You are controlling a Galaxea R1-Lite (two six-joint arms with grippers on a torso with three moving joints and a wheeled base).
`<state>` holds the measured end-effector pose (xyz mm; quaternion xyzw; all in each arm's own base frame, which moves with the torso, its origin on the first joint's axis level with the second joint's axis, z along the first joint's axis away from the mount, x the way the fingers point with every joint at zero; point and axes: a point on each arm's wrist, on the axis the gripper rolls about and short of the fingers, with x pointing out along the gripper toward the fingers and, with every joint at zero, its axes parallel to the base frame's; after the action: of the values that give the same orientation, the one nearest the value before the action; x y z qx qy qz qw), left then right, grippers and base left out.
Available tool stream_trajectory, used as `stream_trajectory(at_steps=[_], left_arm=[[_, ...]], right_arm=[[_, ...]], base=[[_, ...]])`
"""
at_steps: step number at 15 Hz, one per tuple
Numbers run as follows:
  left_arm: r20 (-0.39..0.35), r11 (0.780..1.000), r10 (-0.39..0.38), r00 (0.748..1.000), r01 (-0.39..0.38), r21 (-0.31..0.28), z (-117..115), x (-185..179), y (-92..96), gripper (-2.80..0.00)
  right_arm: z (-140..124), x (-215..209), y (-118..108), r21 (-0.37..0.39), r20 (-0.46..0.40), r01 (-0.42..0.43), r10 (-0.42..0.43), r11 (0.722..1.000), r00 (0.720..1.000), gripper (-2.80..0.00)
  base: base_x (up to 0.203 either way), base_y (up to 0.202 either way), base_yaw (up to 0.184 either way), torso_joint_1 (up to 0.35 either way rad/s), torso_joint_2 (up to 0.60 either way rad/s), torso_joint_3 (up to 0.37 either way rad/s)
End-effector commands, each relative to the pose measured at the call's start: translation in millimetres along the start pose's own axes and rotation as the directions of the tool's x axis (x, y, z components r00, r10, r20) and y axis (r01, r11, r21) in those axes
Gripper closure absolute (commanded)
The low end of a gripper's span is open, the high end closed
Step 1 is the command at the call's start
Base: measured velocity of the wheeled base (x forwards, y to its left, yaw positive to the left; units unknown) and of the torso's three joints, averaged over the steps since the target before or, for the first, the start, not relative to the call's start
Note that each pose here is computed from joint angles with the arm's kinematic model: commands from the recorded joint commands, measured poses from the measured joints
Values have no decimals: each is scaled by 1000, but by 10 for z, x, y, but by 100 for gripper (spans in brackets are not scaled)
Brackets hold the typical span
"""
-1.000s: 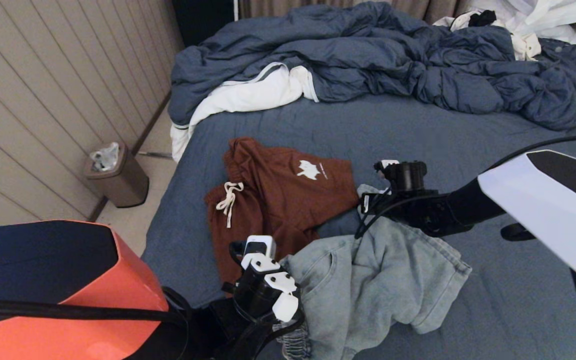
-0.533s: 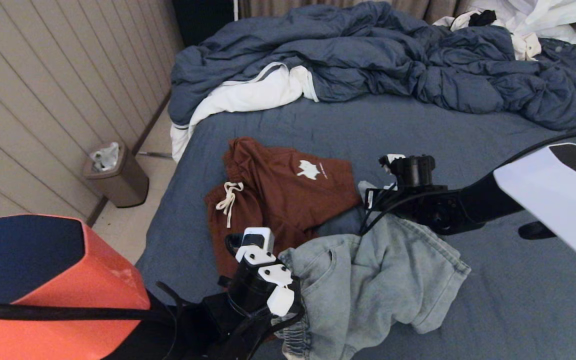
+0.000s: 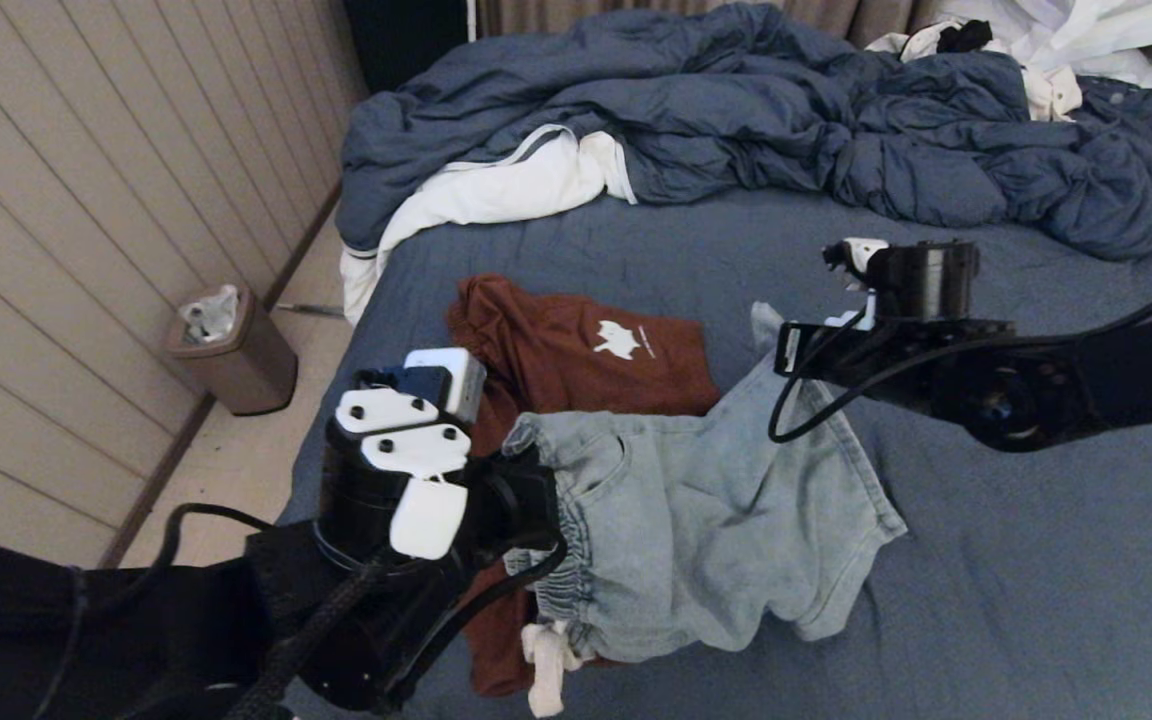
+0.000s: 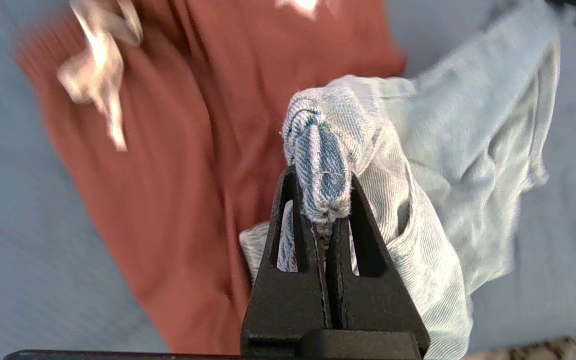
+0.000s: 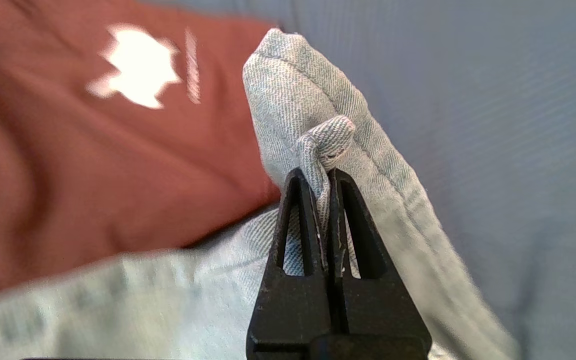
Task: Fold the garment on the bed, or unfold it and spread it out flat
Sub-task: Unford the blue shorts
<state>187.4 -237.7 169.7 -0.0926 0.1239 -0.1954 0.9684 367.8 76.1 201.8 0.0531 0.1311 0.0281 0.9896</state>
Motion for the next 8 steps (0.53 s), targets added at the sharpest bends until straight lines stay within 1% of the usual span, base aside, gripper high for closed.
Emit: stream_trajectory(at_steps=[1, 2, 4, 8], left_arm=[[100, 1000, -24, 995, 25, -7, 323, -211, 9, 0], [123, 1000, -26, 992, 27, -1, 405, -270, 14, 0], [133, 1000, -14, 991, 13, 9, 472, -326, 26, 0], [169, 1000, -23, 985, 23, 0, 627, -286, -54, 0]], right_arm=[[374, -584, -30, 14, 116, -16, 14, 1000, 993, 0], [437, -749, -54, 17, 132, -15, 13, 1000, 991, 0], [510, -1070, -110, 21, 155, -11, 7, 1000, 988, 0], [539, -1568, -287, 35, 182, 33, -39, 999, 982, 0]], base=[[0, 0, 0, 0, 0, 0], [0, 0, 0, 0, 0, 0], [0, 0, 0, 0, 0, 0], [0, 0, 0, 0, 0, 0]])
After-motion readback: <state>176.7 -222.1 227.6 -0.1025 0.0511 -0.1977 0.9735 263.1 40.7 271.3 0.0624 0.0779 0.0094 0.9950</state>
